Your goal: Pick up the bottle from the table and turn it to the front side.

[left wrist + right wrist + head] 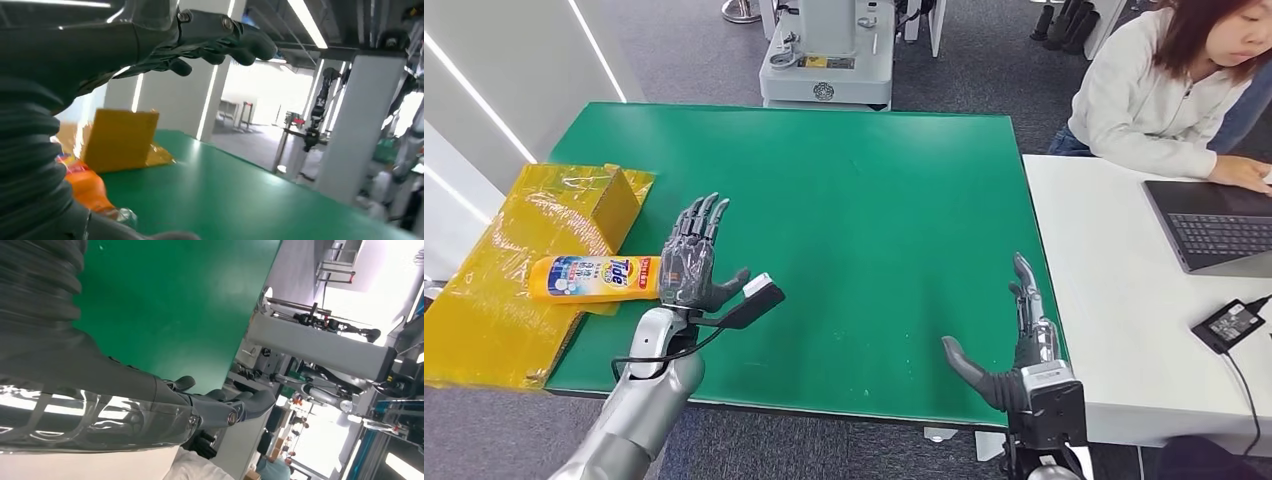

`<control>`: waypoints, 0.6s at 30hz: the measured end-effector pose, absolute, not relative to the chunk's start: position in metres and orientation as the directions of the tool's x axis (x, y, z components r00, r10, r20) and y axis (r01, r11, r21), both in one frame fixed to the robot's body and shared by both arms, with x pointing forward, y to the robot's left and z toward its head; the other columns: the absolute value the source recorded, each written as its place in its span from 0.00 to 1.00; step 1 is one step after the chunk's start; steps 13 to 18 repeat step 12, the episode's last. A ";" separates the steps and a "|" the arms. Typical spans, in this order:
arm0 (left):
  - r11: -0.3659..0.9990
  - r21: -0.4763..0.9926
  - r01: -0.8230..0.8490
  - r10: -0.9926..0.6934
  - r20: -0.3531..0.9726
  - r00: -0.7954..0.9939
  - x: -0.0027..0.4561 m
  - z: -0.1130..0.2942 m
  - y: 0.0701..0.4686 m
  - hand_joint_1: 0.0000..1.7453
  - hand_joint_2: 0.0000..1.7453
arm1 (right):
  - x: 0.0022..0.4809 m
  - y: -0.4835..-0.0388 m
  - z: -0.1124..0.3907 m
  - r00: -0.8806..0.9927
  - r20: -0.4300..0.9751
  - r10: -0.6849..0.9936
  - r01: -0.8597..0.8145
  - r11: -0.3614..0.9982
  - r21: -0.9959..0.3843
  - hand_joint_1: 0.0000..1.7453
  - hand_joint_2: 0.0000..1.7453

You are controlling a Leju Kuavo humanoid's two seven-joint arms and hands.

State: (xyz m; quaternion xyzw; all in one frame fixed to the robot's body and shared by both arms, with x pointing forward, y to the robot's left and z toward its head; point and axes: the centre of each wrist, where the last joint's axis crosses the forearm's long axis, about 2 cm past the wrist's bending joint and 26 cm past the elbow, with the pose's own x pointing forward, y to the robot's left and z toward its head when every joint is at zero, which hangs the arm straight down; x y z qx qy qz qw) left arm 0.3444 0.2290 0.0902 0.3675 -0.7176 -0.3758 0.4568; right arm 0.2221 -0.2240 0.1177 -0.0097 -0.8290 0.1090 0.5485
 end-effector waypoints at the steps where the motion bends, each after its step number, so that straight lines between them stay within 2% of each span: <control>1: 0.510 0.844 -0.168 -0.835 0.439 -0.331 0.342 0.094 0.224 0.00 1.00 | 0.222 -0.224 0.118 -0.400 0.907 0.134 -0.103 0.976 -0.190 0.00 1.00; 5: 0.811 0.585 0.015 -0.529 0.743 -0.409 0.326 0.106 0.203 0.00 1.00 | 0.220 -0.223 0.116 -0.418 0.901 0.120 -0.109 0.977 -0.181 0.00 1.00; 7: 0.892 0.445 0.084 -0.372 0.825 -0.426 0.318 0.110 0.195 0.00 1.00 | 0.218 -0.222 0.115 -0.422 0.900 0.108 -0.115 0.978 -0.172 0.00 1.00; 12: 0.962 0.197 0.189 -0.102 0.902 -0.420 0.301 0.115 0.181 0.00 1.00 | 0.215 -0.216 0.114 -0.429 0.900 0.080 -0.138 0.979 -0.153 0.00 1.00; 18: 0.962 0.197 0.189 -0.102 0.902 -0.420 0.301 0.115 0.181 0.00 1.00 | 0.215 -0.216 0.114 -0.429 0.900 0.080 -0.138 0.979 -0.153 0.00 1.00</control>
